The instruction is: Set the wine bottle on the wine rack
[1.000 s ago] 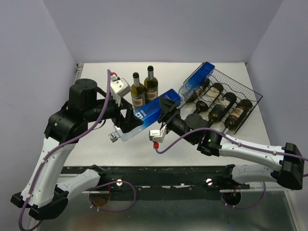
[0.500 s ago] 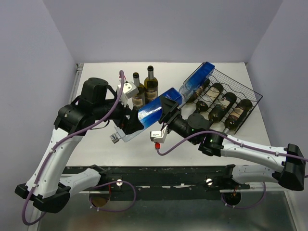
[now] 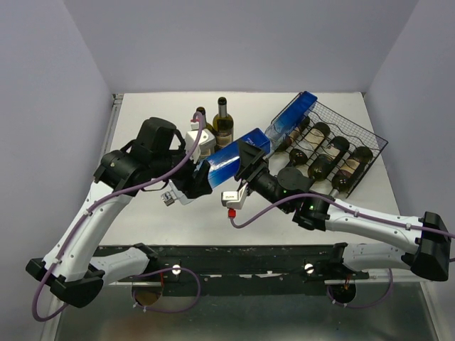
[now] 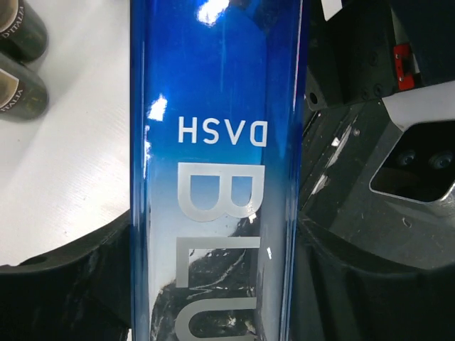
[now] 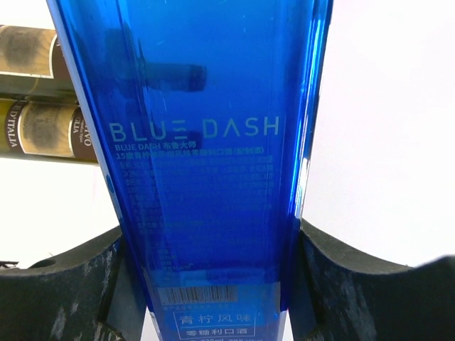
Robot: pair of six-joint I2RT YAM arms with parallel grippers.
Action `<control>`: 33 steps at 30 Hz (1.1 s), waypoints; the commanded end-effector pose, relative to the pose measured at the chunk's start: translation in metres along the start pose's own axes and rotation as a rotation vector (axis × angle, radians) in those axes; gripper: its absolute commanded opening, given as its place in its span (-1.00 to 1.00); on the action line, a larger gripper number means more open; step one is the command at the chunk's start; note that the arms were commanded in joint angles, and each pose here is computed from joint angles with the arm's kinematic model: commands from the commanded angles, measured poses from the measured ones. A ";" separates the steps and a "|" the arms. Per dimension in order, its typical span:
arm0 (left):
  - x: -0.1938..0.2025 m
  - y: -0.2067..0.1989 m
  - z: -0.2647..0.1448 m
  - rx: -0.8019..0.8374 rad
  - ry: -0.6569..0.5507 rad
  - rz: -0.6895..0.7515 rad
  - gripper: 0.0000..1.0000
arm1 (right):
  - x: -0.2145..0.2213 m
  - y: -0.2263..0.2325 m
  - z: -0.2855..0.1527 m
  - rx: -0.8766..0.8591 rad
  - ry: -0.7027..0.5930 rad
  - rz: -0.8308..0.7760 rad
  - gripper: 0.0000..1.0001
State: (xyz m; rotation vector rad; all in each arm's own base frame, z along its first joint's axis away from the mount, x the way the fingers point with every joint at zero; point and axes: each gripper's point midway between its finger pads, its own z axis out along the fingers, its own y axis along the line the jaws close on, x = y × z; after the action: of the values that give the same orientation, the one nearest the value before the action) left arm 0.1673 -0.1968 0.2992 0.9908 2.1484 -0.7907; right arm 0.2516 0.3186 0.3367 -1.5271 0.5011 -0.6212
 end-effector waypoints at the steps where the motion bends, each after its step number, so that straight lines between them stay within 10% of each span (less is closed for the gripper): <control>1: -0.002 0.016 -0.002 -0.090 -0.005 0.009 -0.39 | 0.013 -0.102 -0.023 0.339 0.024 0.126 -0.99; 3: -0.006 0.018 -0.004 -0.108 -0.020 0.024 -1.00 | 0.012 -0.103 -0.024 0.341 0.014 0.123 -0.99; 9: -0.029 0.025 -0.022 -0.193 -0.126 0.035 -1.00 | 0.008 -0.101 -0.024 0.340 -0.010 0.118 -0.97; 14: -0.057 0.030 -0.048 -0.286 -0.245 0.048 -1.00 | 0.006 -0.089 -0.022 0.305 -0.009 0.094 0.96; 25: -0.093 0.039 -0.079 -0.411 -0.380 0.003 -1.00 | 0.011 -0.087 -0.031 0.307 0.005 0.110 1.00; 33: -0.111 0.027 -0.060 -0.295 -0.430 0.010 -1.00 | 0.039 -0.143 -0.073 0.510 0.020 0.462 1.00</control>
State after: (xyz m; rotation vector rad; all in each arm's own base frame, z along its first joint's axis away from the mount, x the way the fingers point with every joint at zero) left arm 0.2083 -0.1531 0.3467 0.6646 2.1023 -0.4378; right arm 0.2337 0.2812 0.4246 -1.1570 0.5317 -0.5209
